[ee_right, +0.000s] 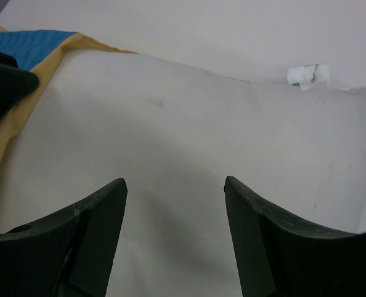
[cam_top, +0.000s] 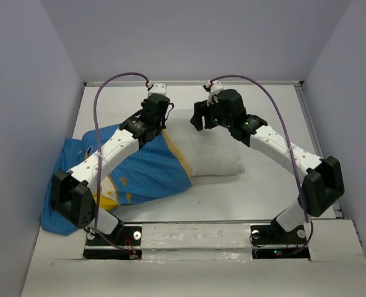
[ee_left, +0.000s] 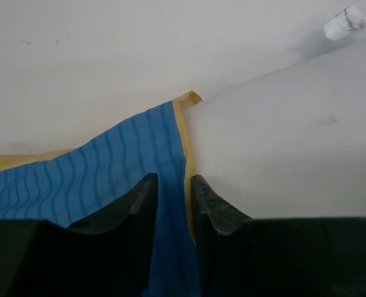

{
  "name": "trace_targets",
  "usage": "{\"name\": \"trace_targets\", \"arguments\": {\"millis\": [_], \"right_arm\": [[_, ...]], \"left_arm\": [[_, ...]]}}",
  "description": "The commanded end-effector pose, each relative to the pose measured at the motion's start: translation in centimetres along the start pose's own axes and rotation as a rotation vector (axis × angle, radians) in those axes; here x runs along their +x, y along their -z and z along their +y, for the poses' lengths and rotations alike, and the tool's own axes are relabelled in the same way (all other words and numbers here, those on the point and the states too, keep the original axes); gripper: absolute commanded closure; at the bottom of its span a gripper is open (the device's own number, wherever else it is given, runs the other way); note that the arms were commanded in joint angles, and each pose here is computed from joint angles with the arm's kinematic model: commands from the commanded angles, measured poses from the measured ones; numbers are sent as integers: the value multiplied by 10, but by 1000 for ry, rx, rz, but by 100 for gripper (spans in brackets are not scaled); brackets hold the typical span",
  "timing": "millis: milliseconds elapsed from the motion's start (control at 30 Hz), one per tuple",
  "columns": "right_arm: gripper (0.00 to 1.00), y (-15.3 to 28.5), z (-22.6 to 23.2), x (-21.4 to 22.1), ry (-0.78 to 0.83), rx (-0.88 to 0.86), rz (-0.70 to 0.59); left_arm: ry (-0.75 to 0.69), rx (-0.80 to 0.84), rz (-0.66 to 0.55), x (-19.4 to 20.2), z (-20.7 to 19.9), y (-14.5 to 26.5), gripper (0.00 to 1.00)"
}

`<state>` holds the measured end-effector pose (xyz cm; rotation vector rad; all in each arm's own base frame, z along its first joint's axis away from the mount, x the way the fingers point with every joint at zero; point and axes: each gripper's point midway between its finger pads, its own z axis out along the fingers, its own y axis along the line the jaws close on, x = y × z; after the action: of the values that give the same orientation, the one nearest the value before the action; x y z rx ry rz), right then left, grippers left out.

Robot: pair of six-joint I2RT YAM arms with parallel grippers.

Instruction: Put the pillow into the pillowcase

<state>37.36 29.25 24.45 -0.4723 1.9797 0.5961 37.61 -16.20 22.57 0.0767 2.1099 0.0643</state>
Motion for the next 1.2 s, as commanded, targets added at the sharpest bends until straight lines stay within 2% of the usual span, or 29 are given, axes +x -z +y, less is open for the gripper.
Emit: {"name": "trace_targets", "arguments": {"millis": [0,67,100,133,200,233,267,333,367,433,500,600,633,667,700,800,900,933,1033,1167], "right_arm": [[29,-23,7,-3,129,-72,42],[31,-33,1,5,129,-71,74],[37,-39,1,16,124,-82,109],[53,-41,3,21,119,-97,120],[70,-44,11,31,100,-149,144],[94,-43,16,39,79,-174,163],[100,-41,15,43,54,-169,169],[100,-28,21,25,-29,-162,81],[100,-24,22,39,-59,-147,69],[100,1,34,31,-121,-140,11],[100,14,57,57,-111,-167,48],[100,32,72,66,-95,-181,50],[100,42,73,58,-91,-188,20],[100,46,68,52,-83,-162,-5],[90,51,62,44,-67,-129,-28],[88,64,38,13,-8,-86,-78],[54,64,25,-16,72,-115,-117],[37,59,22,-16,103,-126,-109],[25,39,12,-7,234,-181,-60],[17,14,-8,16,251,-218,25]], "left_arm": [[6,0,-31,-14,1,-13,80],[6,7,-35,-14,-1,-15,93],[11,13,-43,-17,-3,-15,100],[13,35,-47,-19,-7,-15,100],[31,96,-78,-29,-17,-11,100],[46,126,-106,-38,-22,-7,100],[55,159,-122,-43,-27,-4,100],[74,249,-155,-54,-42,5,100],[88,277,-191,-65,-48,12,100],[98,328,-229,-77,-58,21,100],[92,390,-239,-81,-72,29,100],[75,458,-264,-85,-93,46,100],[78,479,-282,-88,-96,53,100],[78,498,-289,-88,-101,58,100],[79,528,-296,-89,-105,64,100],[92,554,-307,-90,-105,73,100],[98,569,-306,-88,-104,77,100],[99,573,-305,-88,-105,78,100],[101,593,-310,-89,-106,83,100],[101,610,-317,-93,-108,87,100]]}}
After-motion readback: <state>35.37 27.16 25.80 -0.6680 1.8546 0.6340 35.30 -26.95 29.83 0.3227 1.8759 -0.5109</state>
